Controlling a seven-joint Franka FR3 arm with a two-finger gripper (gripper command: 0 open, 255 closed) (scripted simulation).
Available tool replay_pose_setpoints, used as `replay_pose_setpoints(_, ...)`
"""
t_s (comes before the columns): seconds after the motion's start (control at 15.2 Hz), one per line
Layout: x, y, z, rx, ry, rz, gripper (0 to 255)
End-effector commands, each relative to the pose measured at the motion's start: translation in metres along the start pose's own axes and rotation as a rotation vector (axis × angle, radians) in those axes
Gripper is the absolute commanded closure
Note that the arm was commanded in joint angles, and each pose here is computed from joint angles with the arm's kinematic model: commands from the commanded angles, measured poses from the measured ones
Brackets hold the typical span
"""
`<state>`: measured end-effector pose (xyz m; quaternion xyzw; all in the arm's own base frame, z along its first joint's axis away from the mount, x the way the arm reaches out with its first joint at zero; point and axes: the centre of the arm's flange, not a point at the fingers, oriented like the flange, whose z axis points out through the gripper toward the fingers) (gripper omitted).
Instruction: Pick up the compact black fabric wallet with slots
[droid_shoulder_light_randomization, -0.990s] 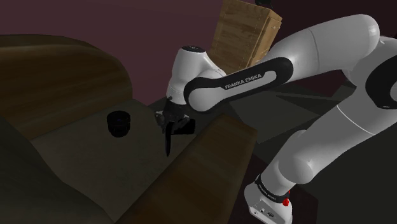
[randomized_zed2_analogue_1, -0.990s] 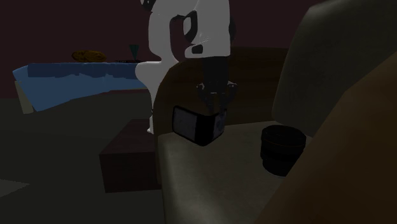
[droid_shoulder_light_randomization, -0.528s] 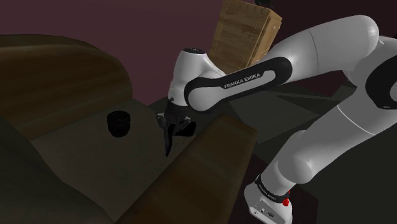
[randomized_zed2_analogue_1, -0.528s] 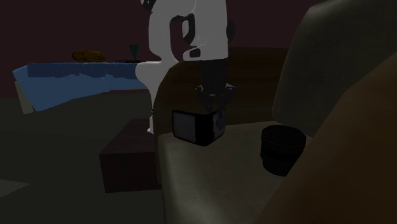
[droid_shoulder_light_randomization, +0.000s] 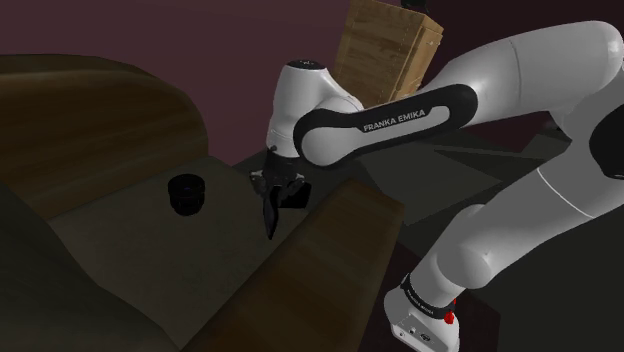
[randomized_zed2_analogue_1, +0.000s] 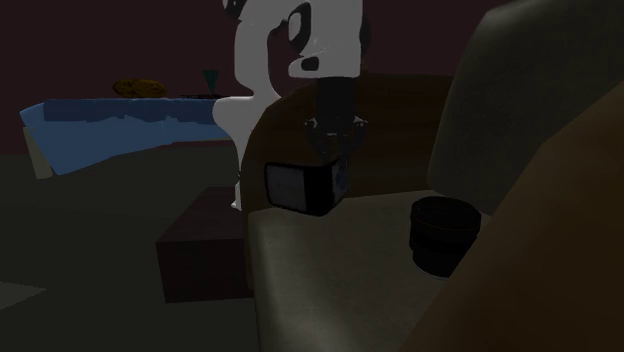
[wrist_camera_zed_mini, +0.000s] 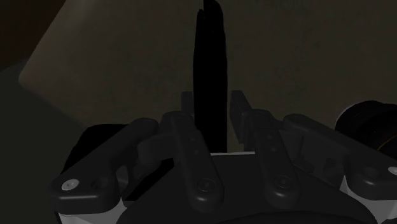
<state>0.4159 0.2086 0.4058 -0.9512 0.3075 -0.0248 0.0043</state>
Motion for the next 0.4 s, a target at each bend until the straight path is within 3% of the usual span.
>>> replay_pose_setpoints(0.0,0.000,0.001,-0.011,0.000,0.000,-0.001,255)
replay_pose_setpoints(0.33,0.001,0.000,-0.028,0.000,0.000,-0.001,255)
